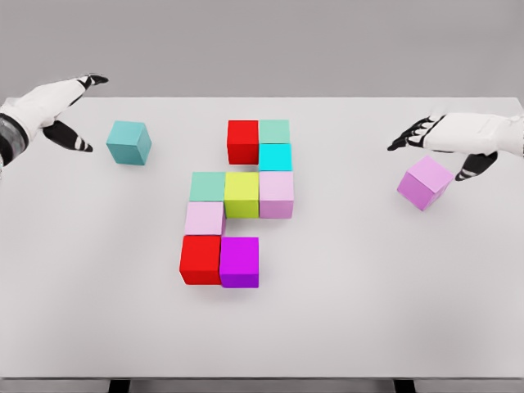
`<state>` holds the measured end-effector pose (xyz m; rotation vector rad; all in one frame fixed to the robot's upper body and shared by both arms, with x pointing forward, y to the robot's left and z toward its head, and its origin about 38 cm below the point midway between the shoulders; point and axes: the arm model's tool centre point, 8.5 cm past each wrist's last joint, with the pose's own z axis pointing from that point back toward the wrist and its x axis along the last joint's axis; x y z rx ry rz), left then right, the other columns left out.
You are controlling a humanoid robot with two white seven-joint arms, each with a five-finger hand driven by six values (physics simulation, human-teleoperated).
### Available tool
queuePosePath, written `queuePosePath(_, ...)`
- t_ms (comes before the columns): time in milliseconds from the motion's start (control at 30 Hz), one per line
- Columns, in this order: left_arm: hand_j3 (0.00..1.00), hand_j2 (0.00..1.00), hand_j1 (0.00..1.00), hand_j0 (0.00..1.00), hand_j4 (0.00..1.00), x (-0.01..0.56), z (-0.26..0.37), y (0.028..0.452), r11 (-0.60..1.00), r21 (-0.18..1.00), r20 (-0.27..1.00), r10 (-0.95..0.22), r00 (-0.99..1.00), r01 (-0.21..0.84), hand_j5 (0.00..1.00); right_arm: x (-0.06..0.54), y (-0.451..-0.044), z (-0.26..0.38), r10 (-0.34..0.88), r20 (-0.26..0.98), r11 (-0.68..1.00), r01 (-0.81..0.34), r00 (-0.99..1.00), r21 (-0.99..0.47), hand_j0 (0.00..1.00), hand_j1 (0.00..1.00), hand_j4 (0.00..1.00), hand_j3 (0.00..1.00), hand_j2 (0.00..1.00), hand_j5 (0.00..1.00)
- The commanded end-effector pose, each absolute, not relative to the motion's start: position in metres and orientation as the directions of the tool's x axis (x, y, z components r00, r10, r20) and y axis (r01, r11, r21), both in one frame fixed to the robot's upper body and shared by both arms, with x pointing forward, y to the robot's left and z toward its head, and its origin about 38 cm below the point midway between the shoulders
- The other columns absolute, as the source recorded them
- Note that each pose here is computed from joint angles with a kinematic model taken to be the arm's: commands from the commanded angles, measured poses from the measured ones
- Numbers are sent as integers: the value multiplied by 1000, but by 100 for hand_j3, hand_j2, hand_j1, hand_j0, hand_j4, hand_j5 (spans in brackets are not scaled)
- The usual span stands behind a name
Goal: Assemble the squares on the desktop into the number 2
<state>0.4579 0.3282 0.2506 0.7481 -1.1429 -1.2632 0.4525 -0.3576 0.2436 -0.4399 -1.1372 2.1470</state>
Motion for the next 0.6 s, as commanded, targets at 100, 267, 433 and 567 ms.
queuePosePath(100,100,100,100,100,100,461,232,302,50,911,121,-981,-150,409,100,457,-368,220,725,46,-391,-465,-687,-795,100,100,100,100,100,100)
queuePosePath(267,100,100,100,100,100,471,222,298,21,896,97,-984,-150,443,100,462,-374,214,743,58,-373,-485,-667,-791,100,100,100,100,100,100)
queuePosePath(433,100,100,100,100,100,481,217,293,-17,885,64,-985,-158,466,100,467,-372,213,745,54,-375,-484,-664,-790,100,100,100,100,100,100)
queuePosePath(567,100,100,100,100,100,485,207,292,-14,874,65,-987,-146,486,100,469,-372,203,752,63,-374,-504,-656,-779,100,100,100,100,100,100)
